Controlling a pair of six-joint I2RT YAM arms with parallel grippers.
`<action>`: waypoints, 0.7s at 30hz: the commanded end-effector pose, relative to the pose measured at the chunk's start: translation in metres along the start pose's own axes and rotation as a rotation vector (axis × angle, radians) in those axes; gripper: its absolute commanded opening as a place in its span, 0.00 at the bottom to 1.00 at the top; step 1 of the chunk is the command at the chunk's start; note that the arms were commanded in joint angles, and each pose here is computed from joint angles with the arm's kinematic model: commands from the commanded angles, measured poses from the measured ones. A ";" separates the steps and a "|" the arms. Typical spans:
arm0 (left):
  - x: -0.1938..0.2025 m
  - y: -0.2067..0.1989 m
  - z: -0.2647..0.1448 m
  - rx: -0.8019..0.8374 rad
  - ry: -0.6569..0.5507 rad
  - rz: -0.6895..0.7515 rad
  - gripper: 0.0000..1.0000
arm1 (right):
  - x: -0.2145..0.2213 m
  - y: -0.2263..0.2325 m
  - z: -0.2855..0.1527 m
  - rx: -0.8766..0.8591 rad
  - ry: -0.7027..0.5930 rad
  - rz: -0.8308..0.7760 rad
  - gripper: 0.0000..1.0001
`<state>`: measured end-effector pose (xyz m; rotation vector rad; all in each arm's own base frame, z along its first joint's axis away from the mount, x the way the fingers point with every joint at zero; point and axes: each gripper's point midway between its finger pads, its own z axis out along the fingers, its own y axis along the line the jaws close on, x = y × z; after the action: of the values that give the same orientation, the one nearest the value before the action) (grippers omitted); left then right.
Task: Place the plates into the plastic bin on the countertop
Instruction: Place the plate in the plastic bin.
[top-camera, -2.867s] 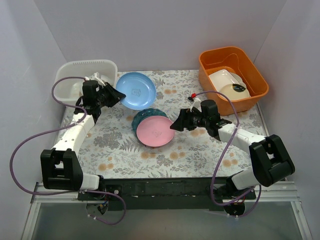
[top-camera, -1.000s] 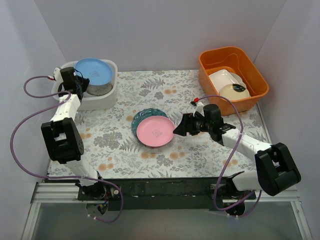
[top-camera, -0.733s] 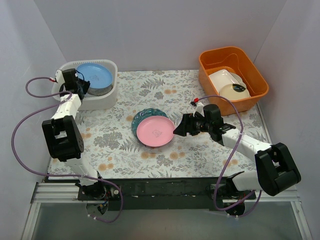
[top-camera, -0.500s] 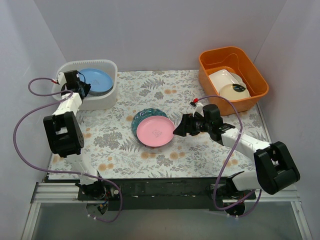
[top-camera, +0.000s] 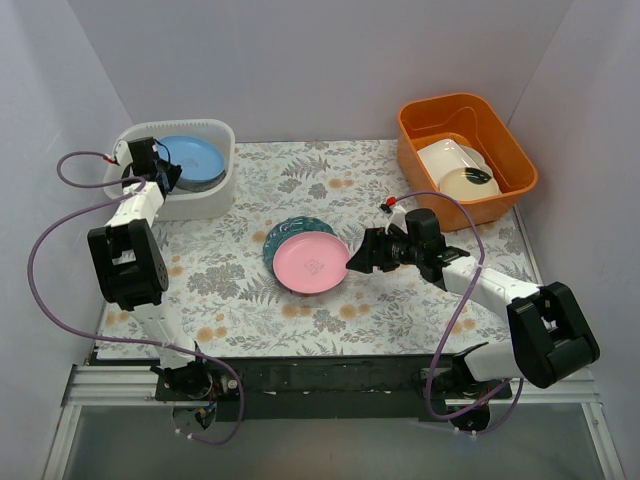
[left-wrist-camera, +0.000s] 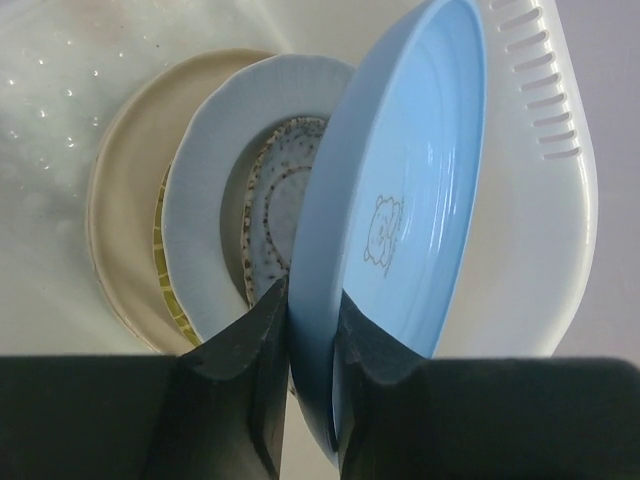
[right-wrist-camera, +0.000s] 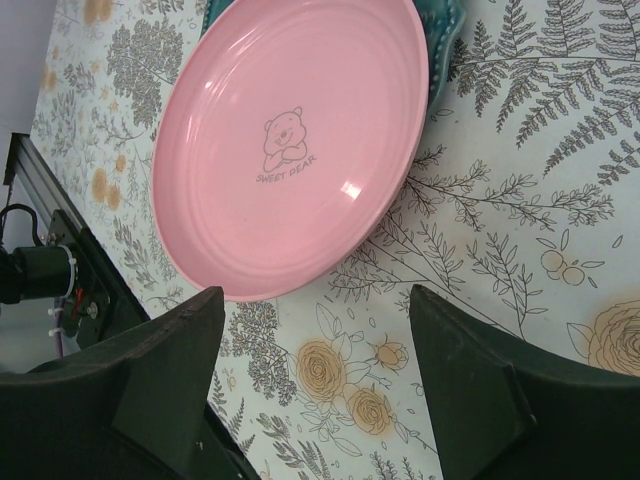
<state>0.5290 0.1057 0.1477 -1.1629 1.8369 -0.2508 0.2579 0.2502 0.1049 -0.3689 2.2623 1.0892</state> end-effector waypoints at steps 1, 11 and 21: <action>-0.007 -0.002 -0.013 -0.007 -0.003 0.040 0.23 | -0.015 0.007 -0.001 -0.018 -0.035 -0.043 0.82; -0.020 -0.007 -0.033 0.007 -0.042 0.050 0.61 | -0.010 0.001 -0.007 0.020 -0.044 -0.034 0.82; -0.039 -0.008 -0.063 -0.004 -0.111 0.042 0.98 | -0.012 0.000 -0.006 0.029 -0.042 -0.039 0.82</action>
<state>0.5136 0.1062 0.1828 -1.1141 1.8035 -0.2165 0.2593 0.2457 0.1050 -0.3493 2.2672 1.0529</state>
